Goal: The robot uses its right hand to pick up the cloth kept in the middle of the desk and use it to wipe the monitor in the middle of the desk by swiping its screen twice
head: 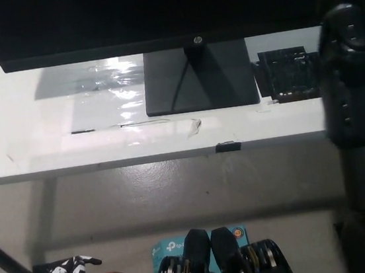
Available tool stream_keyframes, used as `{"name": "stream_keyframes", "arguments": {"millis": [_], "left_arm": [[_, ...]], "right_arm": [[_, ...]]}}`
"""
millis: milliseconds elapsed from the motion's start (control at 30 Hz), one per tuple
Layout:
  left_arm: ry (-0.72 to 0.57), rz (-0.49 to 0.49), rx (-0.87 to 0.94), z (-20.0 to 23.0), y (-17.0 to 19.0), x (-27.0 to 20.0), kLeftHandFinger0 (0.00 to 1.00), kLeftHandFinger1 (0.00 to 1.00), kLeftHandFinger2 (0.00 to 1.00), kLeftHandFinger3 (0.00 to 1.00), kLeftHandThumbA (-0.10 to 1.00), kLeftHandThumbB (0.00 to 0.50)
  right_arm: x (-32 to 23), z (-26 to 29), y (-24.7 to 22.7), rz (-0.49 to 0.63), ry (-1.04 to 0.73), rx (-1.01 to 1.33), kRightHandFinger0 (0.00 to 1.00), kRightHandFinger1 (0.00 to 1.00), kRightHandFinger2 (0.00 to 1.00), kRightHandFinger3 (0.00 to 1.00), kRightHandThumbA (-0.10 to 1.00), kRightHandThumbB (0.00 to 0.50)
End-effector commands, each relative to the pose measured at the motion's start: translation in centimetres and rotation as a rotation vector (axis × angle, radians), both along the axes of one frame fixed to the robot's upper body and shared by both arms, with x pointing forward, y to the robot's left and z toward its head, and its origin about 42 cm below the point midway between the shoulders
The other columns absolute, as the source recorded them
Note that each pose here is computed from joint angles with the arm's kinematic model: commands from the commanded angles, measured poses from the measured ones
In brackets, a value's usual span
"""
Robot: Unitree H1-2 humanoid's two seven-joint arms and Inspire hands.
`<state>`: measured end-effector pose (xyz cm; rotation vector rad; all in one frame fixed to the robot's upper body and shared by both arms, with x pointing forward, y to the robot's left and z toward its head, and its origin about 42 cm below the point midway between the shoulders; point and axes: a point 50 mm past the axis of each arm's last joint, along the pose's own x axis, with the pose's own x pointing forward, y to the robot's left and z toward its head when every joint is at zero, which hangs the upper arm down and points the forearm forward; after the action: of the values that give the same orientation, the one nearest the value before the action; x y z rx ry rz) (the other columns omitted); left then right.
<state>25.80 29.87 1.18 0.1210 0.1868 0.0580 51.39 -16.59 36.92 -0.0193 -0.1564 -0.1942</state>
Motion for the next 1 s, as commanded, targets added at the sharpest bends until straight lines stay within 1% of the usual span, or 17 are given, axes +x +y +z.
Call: {"name": "stream_keyframes", "arguments": {"millis": [0,100,133,200,333,433,467,533,633,667,700,733,767,867,900,933,967], "left_arm": [[-0.031,-0.016,0.027,0.6,0.6,-0.2,0.00,0.00,0.00,0.00,0.73,0.500],[-0.021,-0.014,0.018,0.7,0.6,-0.2,0.00,0.00,0.00,0.00,0.73,0.500],[-0.028,-0.017,0.018,0.6,0.6,-0.2,0.00,0.00,0.00,0.00,0.74,0.500],[-0.028,-0.022,0.023,0.5,0.2,-0.1,0.00,0.00,0.00,0.00,0.75,0.500],[-0.022,-0.016,0.015,0.6,0.2,-0.1,0.00,0.00,0.00,0.00,0.73,0.500],[-0.021,-0.015,0.018,0.7,0.1,-0.1,0.00,0.00,0.00,0.00,0.74,0.500],[-0.022,-0.013,0.022,0.6,0.2,-0.1,0.00,0.00,0.00,0.00,0.75,0.500],[-0.021,-0.014,0.012,0.5,0.2,-0.1,0.00,0.00,0.00,0.00,0.74,0.500],[-0.027,-0.015,0.007,0.2,-0.3,-0.3,0.00,0.00,0.00,0.00,0.74,0.500],[-0.027,-0.015,0.021,0.2,-0.4,-0.4,0.00,0.00,0.00,0.00,0.76,0.500],[-0.027,-0.013,0.014,0.2,-0.4,-0.4,0.00,0.00,0.00,0.00,0.76,0.500],[-0.028,-0.009,0.017,0.2,-0.3,-0.4,0.00,0.00,0.00,0.00,0.75,0.500],[-0.029,-0.007,0.015,0.2,-0.3,-0.3,0.00,0.00,0.00,0.00,0.75,0.500],[-0.021,-0.011,0.018,0.1,-0.5,-0.4,0.00,0.00,0.00,0.00,0.77,0.500],[-0.021,-0.013,0.013,0.2,-0.5,-0.5,0.00,0.00,0.00,0.00,0.76,0.500],[-0.028,-0.019,0.018,0.2,-0.5,-0.5,0.00,0.00,0.00,0.00,0.78,0.500],[-0.029,-0.019,0.018,0.2,-0.5,-0.5,0.00,0.00,0.00,0.00,0.78,0.500]], "right_arm": [[0.0,4.2,3.1,-0.004,-0.080,-0.038,0.00,0.00,0.08,0.12,-0.10,0.166],[-0.1,4.6,4.8,0.027,-0.086,-0.060,0.00,0.00,0.06,0.10,-0.10,0.174],[-0.2,4.8,5.6,0.045,-0.094,-0.080,0.00,0.00,0.05,0.02,-0.10,0.179],[-0.4,5.1,6.6,0.058,-0.102,-0.104,0.00,0.00,0.07,0.01,-0.10,0.162],[-0.3,5.6,8.1,0.071,-0.103,-0.131,0.00,0.00,0.15,0.03,-0.10,0.179],[0.2,6.3,9.3,0.077,-0.091,-0.131,0.00,0.00,0.10,0.02,-0.10,0.170],[0.4,7.0,10.2,0.072,-0.089,-0.132,0.00,0.00,0.01,0.05,-0.10,0.132],[0.7,7.9,11.5,0.077,-0.076,-0.113,0.00,0.00,0.00,0.00,-0.10,0.156],[0.9,8.1,12.3,0.082,-0.080,-0.092,0.00,0.00,0.00,0.00,-0.10,0.158],[1.0,8.4,12.8,0.081,-0.082,-0.102,0.00,0.00,0.00,0.00,-0.10,0.175],[1.0,8.5,13.3,0.084,-0.088,-0.108,0.00,0.00,0.02,0.02,-0.10,0.169],[1.0,8.8,13.9,0.085,-0.092,-0.116,0.00,0.00,0.05,0.20,-0.10,0.164],[1.0,8.9,14.4,0.088,-0.094,-0.118,0.00,0.00,0.05,0.22,-0.10,0.163],[0.9,8.9,14.7,0.081,-0.107,-0.143,0.00,0.00,0.12,0.21,-0.10,0.146],[0.9,8.8,14.6,0.079,-0.108,-0.142,0.00,0.00,0.15,0.12,-0.10,0.158],[0.9,8.7,14.5,0.077,-0.111,-0.151,0.00,0.00,0.17,0.19,-0.10,0.159],[0.9,8.7,14.5,0.076,-0.112,-0.152,0.00,0.00,0.16,0.19,-0.10,0.166]]}}
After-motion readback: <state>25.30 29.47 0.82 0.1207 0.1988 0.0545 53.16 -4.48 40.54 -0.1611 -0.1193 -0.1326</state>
